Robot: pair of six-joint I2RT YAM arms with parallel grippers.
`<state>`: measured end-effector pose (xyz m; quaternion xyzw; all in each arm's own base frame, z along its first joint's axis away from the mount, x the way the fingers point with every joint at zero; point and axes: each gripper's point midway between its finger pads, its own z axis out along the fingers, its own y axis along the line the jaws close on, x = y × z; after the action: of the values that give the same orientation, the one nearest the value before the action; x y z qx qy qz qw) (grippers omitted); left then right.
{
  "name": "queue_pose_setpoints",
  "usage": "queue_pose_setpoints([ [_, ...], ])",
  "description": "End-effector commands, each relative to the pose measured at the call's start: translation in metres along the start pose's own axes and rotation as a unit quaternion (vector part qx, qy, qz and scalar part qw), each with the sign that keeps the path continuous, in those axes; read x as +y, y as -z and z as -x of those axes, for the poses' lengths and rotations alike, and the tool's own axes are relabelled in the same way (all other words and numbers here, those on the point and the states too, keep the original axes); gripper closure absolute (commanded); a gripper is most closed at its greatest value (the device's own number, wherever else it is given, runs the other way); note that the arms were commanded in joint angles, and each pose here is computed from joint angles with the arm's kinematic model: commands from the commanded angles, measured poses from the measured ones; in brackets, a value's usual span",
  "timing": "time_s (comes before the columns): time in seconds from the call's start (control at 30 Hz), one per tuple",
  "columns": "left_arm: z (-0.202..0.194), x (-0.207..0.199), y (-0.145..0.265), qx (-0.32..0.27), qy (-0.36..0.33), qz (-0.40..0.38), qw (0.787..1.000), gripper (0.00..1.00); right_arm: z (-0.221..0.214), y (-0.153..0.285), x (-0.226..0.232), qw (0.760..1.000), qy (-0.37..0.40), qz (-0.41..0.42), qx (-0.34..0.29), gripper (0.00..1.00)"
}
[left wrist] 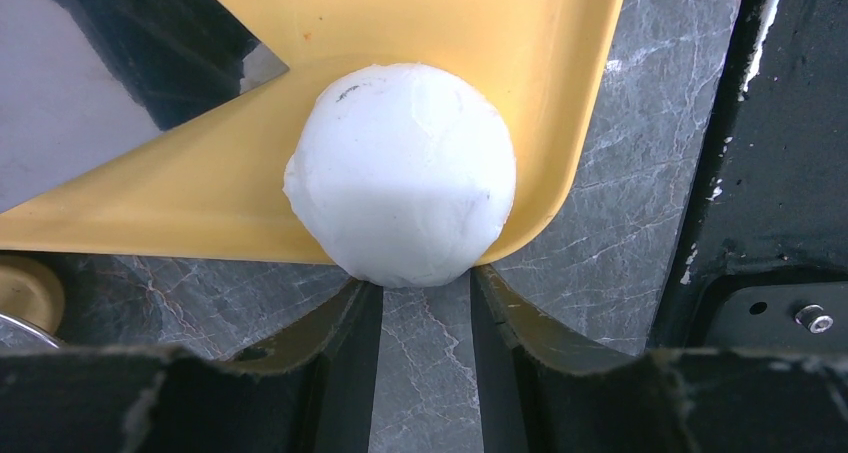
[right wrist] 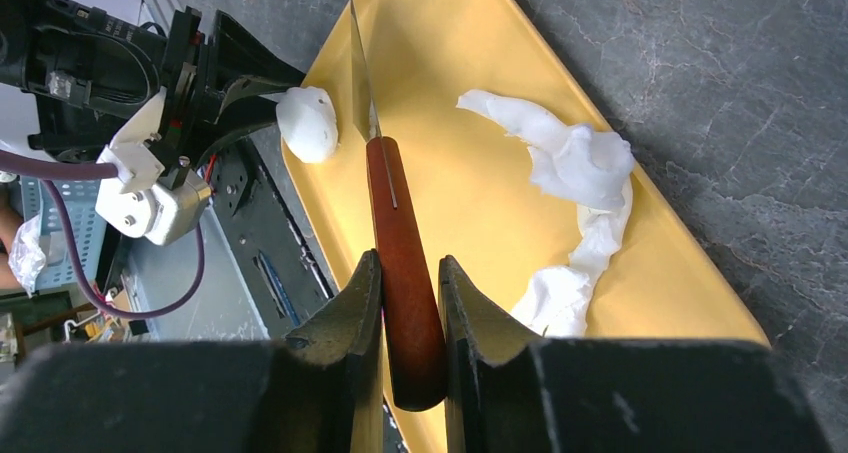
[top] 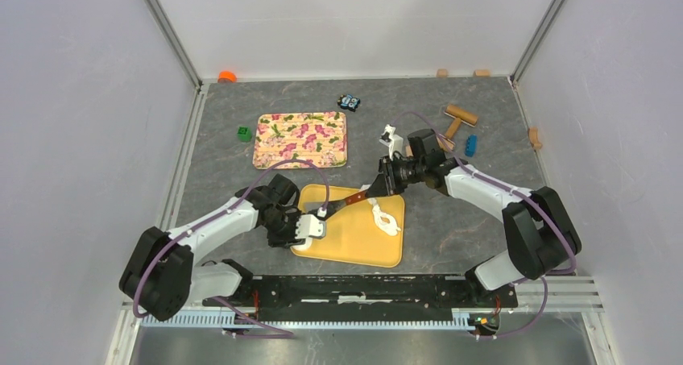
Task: Roll out the dumpling wrappers from the dough
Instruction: Scoop the dumpling wrapper from the work surface.
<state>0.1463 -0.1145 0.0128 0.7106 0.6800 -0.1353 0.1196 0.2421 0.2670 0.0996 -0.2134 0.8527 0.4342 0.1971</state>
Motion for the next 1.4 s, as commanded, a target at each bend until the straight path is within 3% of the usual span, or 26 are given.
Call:
queue_pose_setpoints([
  [0.0,0.016,0.017,-0.003,-0.030,-0.005,0.028,0.999,0.56,-0.038,-0.001,-0.036,0.993,-0.030,-0.093,0.061,1.00],
  [0.17,0.010,0.027,0.012,-0.009,-0.019,0.058,0.998,0.54,-0.021,0.001,-0.032,0.993,-0.056,-0.092,0.053,1.00],
  [0.47,0.044,0.037,0.052,-0.056,-0.031,0.065,0.996,0.46,-0.012,0.013,-0.013,0.993,-0.077,-0.069,0.059,1.00],
  [0.8,0.017,0.021,0.033,-0.012,-0.045,0.028,0.999,0.50,-0.046,0.034,-0.028,0.982,-0.096,-0.109,0.119,1.00],
  [1.07,0.010,0.004,0.015,-0.016,-0.034,-0.008,0.999,0.49,-0.039,0.012,-0.045,0.984,-0.113,-0.119,0.074,1.00],
  [1.37,0.012,0.002,-0.001,-0.018,-0.025,-0.021,0.999,0.50,-0.045,-0.012,-0.037,0.988,-0.101,-0.094,0.065,1.00],
])
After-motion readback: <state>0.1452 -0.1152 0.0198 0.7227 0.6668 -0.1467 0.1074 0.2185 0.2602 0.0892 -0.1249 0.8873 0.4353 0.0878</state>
